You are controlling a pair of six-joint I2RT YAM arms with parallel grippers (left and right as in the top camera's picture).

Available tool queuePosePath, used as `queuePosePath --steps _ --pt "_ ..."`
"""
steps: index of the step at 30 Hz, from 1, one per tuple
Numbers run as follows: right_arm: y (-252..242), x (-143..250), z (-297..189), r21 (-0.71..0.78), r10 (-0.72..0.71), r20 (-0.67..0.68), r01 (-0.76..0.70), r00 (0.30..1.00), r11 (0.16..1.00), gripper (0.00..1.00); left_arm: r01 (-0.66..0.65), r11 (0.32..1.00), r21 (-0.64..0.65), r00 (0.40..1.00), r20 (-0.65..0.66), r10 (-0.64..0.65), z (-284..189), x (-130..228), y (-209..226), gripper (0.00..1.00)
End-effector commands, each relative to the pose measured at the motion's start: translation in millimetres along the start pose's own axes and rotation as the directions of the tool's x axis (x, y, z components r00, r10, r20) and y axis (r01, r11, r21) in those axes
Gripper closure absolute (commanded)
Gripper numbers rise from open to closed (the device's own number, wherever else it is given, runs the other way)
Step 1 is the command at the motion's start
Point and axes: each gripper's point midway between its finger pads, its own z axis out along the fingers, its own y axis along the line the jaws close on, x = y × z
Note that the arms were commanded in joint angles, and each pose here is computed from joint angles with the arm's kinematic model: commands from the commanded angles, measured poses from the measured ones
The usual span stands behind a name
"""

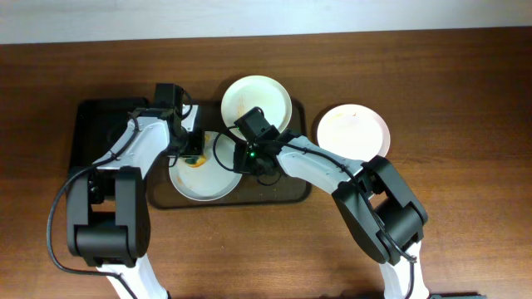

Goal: Clean dirty plates on tray and stack at the side
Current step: 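Scrub the pale blue plate with the sponge in the left gripper, then raise the sponge and lift the plate toward the right side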

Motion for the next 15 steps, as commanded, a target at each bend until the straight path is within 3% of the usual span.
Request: queuePosePath --steps 1,7,11,13,15 --pt "-2.3 -2.8 4.6 0.006 0.008 0.001 -0.008 1.0 1.0 0.96 0.106 0.983 -0.152 0.993 -0.027 -0.111 -2.3 10.3 26.4 0.99" --pt "0.5 -0.2 4.6 -0.01 0.004 -0.015 -0.004 1.0 1.0 0.96 0.128 0.973 -0.191 0.953 -0.247 -0.174 -11.6 66.8 26.7 0.99" --pt "1.5 1.1 4.6 -0.016 0.0 -0.022 0.0 1.0 1.0 0.96 0.071 0.979 0.192 0.942 -0.335 -0.003 -22.1 78.0 -34.7 0.99" --pt "1.5 2.1 4.5 -0.017 -0.003 -0.027 0.002 1.0 1.0 0.96 0.068 0.982 0.178 0.949 -0.315 -0.009 -29.9 66.4 -30.6 0.99" --pt "1.3 3.2 4.5 -0.017 -0.002 -0.032 0.001 0.999 1.0 0.96 0.129 0.992 -0.001 0.962 -0.245 -0.125 -39.6 40.1 7.1 0.99"
